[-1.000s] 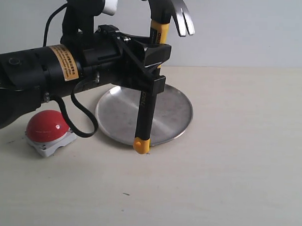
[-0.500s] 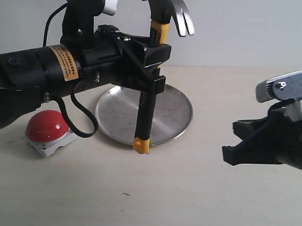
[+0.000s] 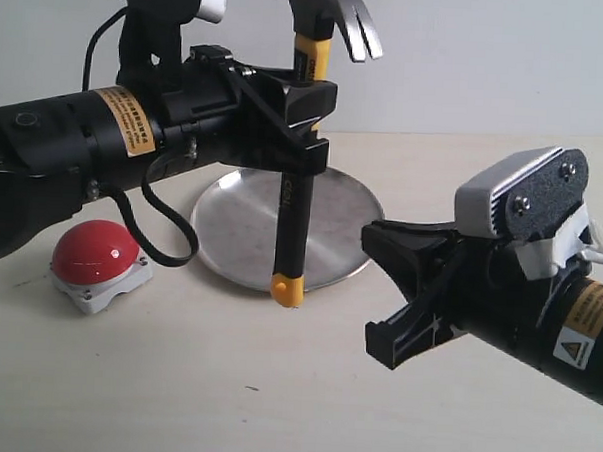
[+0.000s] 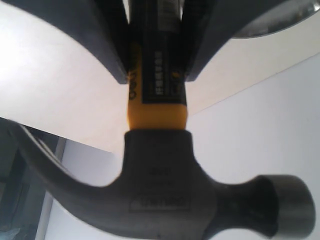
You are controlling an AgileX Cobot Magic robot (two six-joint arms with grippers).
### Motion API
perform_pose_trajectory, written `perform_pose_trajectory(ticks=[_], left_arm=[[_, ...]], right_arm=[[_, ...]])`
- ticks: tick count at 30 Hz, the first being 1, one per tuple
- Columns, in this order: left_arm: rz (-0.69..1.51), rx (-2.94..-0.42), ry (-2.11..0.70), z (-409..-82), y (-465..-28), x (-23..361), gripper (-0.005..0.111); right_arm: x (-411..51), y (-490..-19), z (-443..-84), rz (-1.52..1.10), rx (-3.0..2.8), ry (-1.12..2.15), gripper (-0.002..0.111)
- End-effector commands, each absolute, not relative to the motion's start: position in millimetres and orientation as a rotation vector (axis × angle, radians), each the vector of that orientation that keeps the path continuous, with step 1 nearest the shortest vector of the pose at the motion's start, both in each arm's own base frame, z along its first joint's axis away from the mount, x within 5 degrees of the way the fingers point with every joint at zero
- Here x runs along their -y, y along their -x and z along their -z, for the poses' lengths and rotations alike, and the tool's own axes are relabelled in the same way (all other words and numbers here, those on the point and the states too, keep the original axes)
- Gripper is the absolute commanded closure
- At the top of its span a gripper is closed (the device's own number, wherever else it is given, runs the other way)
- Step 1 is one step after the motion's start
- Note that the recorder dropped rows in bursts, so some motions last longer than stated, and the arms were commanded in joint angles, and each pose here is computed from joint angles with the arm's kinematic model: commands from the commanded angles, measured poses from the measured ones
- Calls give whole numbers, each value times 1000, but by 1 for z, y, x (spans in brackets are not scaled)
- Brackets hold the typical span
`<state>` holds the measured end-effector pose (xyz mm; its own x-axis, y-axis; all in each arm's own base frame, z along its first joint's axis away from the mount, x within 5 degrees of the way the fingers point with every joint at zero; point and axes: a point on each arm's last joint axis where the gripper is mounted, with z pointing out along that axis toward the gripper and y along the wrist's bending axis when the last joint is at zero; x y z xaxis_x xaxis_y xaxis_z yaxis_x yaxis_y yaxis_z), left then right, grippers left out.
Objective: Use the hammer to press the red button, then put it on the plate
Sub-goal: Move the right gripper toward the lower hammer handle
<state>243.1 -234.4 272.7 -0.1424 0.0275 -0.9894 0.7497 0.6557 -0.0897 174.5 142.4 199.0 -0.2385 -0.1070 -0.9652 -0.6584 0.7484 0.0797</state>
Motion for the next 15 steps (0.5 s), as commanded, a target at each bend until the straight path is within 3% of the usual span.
perform_pose_trajectory(ticks=[1, 9, 15], left_arm=[[772, -1514, -594, -289, -243, 236, 107], [906, -1538, -480, -292, -242, 236, 107], [906, -1535, -485, -292, -242, 237, 107]], right_arm=[[-146, -169, -199, -666, -1730, 610, 89], [-153, -175, -186, -698, -1721, 605, 39], [-160, -185, -184, -717, -1693, 583, 35]])
